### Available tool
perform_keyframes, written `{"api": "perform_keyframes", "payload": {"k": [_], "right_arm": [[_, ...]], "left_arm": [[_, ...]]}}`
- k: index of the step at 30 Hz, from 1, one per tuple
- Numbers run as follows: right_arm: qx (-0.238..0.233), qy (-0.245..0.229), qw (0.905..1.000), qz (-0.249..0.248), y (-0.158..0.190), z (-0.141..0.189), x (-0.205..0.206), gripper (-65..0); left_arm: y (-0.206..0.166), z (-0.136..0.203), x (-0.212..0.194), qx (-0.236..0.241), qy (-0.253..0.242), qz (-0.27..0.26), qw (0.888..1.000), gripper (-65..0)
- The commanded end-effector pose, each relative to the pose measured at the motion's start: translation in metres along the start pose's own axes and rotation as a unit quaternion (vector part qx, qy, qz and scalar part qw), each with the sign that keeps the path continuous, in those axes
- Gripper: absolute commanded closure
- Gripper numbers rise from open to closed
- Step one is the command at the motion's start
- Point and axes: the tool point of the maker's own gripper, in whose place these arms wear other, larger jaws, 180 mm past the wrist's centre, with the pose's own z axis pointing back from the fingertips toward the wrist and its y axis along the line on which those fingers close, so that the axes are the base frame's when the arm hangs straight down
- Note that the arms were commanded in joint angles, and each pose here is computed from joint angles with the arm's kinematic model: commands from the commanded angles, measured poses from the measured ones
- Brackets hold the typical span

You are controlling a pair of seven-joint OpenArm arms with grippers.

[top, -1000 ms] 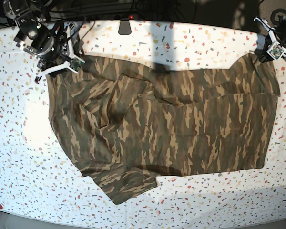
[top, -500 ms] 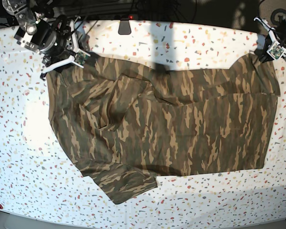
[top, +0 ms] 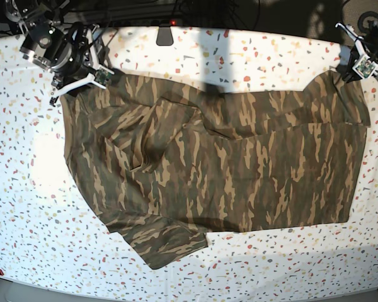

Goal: Fold the T-shirt properly
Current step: 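Regrasp the collar corners with both grippers and pull taut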

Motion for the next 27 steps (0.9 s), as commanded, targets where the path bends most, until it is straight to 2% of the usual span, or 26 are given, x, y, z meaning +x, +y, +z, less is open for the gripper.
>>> {"api": "perform_keyframes", "payload": {"k": [1,6,13,19,22,27], "right_arm": [[-0.015,-0.006,0.9999,0.007,-0.011,0.003,0.003,-29.2],[-0.028,0.000,0.9995,0.015,-0.019,0.003,0.003,-29.2],[-0.022,0.015,0.9996,0.011,-0.016,-0.001,-0.007,-28.5],[-0.017,0.053,0.9984,0.007,-0.014,-0.004,-0.025,-15.9],[-0.040,0.055,0.9976,-0.011,-0.022,-0.003,-0.025,0.0],[-0.088,0.029,0.9946,-0.045,-0.040,0.001,-0.017,0.0]], "left_arm": [[0.009,0.002,0.010,0.007,-0.018,-0.009,1.000,0.0],[0.009,0.002,0.010,0.007,-0.018,-0.009,1.000,0.0],[0.009,0.002,0.010,0.007,-0.017,-0.009,1.000,0.0],[0.009,0.002,0.009,0.007,-0.016,-0.009,1.000,0.0],[0.009,0.002,0.009,0.007,-0.016,-0.009,1.000,0.0],[0.009,0.002,0.009,0.007,-0.016,-0.009,1.000,0.0]]}}
